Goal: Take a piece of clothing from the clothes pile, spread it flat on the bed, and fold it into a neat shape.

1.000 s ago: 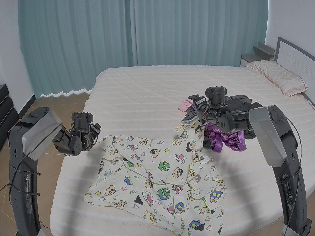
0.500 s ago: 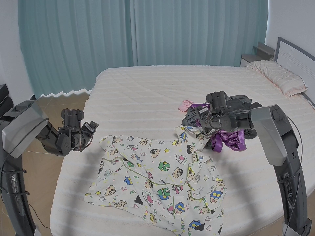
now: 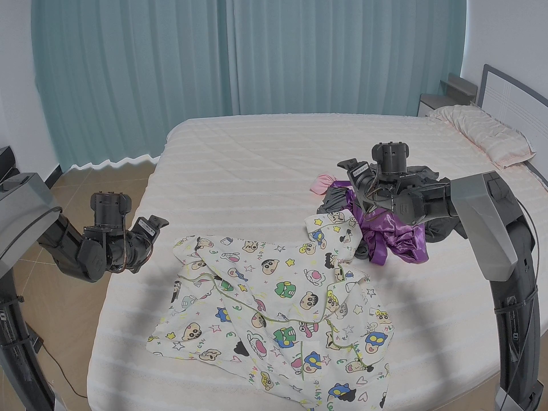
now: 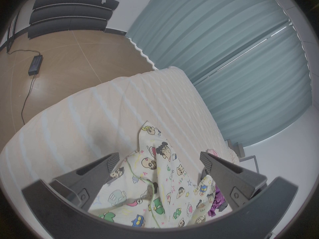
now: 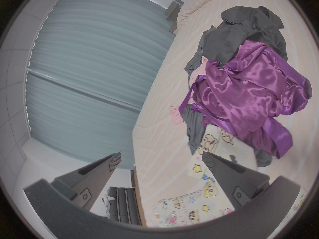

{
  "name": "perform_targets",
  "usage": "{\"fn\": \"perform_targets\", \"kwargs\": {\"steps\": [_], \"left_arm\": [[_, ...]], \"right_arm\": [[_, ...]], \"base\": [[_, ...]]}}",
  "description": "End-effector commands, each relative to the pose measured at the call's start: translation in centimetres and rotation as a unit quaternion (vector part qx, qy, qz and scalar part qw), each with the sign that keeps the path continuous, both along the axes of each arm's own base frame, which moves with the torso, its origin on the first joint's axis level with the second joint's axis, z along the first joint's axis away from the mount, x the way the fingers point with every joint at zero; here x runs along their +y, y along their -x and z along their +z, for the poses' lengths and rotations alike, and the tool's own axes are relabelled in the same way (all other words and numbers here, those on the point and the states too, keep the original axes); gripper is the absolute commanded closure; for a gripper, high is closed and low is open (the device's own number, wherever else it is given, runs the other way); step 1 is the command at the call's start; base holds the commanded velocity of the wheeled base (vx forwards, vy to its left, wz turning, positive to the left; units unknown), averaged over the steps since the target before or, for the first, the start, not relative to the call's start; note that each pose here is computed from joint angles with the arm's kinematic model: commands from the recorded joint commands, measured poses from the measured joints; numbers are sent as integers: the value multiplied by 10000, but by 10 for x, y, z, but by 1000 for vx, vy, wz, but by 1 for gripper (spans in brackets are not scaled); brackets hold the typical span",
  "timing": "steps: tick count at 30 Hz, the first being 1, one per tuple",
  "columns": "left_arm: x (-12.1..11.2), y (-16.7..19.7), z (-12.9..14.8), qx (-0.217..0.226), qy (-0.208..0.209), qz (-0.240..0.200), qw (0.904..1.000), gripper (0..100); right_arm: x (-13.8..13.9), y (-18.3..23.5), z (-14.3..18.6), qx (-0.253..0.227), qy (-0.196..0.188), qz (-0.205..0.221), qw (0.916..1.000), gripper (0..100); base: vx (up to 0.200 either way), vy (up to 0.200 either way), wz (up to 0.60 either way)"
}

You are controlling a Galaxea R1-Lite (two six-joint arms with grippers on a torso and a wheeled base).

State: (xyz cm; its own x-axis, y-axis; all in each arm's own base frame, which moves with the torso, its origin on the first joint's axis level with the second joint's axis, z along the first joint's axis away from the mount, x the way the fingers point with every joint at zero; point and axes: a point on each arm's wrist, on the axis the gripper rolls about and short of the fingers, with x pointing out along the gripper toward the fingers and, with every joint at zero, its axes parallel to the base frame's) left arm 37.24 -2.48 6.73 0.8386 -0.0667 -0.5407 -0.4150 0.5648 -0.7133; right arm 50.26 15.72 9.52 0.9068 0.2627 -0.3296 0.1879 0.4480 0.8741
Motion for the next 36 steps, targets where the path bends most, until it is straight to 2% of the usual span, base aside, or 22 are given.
{"fn": "perform_targets", "kwargs": {"steps": [1, 4, 6, 12, 21, 25, 36], "left_arm": [[0, 36, 18, 11, 260, -229, 9994, 0], [1, 56, 27, -27, 521, -312, 9982, 0], [0, 68, 32, -56, 685, -318, 9971, 0], [-3, 95, 42, -83, 1045, -204, 9943, 0], [-5, 109, 47, -86, 1336, -111, 9909, 0], [-5, 109, 44, -11, 1447, -48, 9895, 0], [-4, 111, 40, 82, 1477, -69, 9890, 0]], "right_arm": [[-24, 25, -18, -100, 553, 130, 9983, 0], [-44, 44, -23, -428, 863, 471, 9942, 0], [-54, 52, -28, -463, 1014, 544, 9923, 0], [-68, 57, -55, 20, 1086, 449, 9931, 0], [-66, 53, -101, 609, 1061, 421, 9916, 0], [-64, 45, -110, 890, 762, 268, 9928, 0], [-62, 35, -135, 1214, 948, 4, 9881, 0]], "base": [[0, 0, 0], [0, 0, 0], [0, 0, 0], [0, 0, 0], [0, 0, 0], [0, 0, 0], [0, 0, 0]]}}
